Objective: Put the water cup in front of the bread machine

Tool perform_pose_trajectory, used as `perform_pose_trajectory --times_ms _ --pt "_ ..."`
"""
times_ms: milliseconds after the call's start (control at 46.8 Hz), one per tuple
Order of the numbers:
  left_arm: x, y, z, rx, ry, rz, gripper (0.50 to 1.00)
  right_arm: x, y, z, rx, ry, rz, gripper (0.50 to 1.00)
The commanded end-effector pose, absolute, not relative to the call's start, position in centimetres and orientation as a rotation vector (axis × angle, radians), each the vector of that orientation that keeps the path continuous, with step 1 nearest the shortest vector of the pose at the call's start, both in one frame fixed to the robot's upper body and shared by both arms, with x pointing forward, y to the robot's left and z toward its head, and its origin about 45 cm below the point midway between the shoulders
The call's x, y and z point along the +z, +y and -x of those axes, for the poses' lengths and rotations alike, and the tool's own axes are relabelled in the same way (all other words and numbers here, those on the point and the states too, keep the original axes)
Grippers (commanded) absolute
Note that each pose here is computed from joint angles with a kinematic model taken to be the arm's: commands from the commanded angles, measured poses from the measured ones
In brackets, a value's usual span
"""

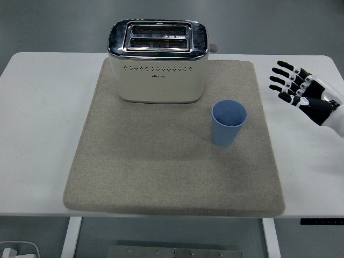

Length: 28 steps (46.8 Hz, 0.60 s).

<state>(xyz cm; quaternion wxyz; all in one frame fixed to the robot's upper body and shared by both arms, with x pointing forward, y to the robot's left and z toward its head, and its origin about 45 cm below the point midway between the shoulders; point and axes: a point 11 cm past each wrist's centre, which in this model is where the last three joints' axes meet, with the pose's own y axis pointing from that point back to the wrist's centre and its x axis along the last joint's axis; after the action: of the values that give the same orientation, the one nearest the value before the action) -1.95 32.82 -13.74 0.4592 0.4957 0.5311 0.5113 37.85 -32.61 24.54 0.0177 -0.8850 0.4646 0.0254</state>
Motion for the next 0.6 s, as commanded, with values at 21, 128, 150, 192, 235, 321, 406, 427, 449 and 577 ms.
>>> perform_pose_trajectory --times_ms 21,128,150,192,235,321,406,427,449,577 --pt "-13.7 32.8 2.0 1.258 1.307 -1.221 1.0 24.1 -32.5 -36.7 0.023 1.415 2.789 0.928" --pt "-13.7 32.8 2.0 1.259 1.308 -1.22 1.0 23.5 -32.4 -36.1 -0.047 1.407 2.822 0.928" --pt "-13.7 32.8 2.0 1.258 1.307 -1.221 1.0 23.4 -32.4 -36.1 -0.066 1.411 2.828 0.928" --pt "-13.7 32.8 2.0 1.259 1.308 -1.22 1.0 23.3 -32.3 -36.0 -0.113 1.41 2.841 0.926" --pt "-13.7 32.8 2.0 1.259 1.308 -1.22 1.0 23.1 -32.2 -35.9 -0.151 1.414 2.855 0.926" --pt "-13.7 32.8 2.0 1.259 1.308 -1.22 1.0 22.9 -32.0 -35.8 -0.217 1.426 2.876 0.926" --pt "-13.7 32.8 2.0 1.258 1.307 -1.221 1.0 22.6 -32.0 -35.7 -0.266 1.434 2.899 0.926" --pt "-13.7 32.8 2.0 1.259 1.308 -1.22 1.0 22.5 -32.0 -35.7 -0.28 1.437 2.905 0.926" --pt "-13.7 32.8 1.9 1.26 1.307 -1.219 1.0 22.5 -31.9 -35.6 -0.297 1.437 2.911 0.926" --pt "-13.7 32.8 2.0 1.259 1.308 -1.22 1.0 22.3 -31.2 -35.3 -0.412 1.434 2.941 0.926"
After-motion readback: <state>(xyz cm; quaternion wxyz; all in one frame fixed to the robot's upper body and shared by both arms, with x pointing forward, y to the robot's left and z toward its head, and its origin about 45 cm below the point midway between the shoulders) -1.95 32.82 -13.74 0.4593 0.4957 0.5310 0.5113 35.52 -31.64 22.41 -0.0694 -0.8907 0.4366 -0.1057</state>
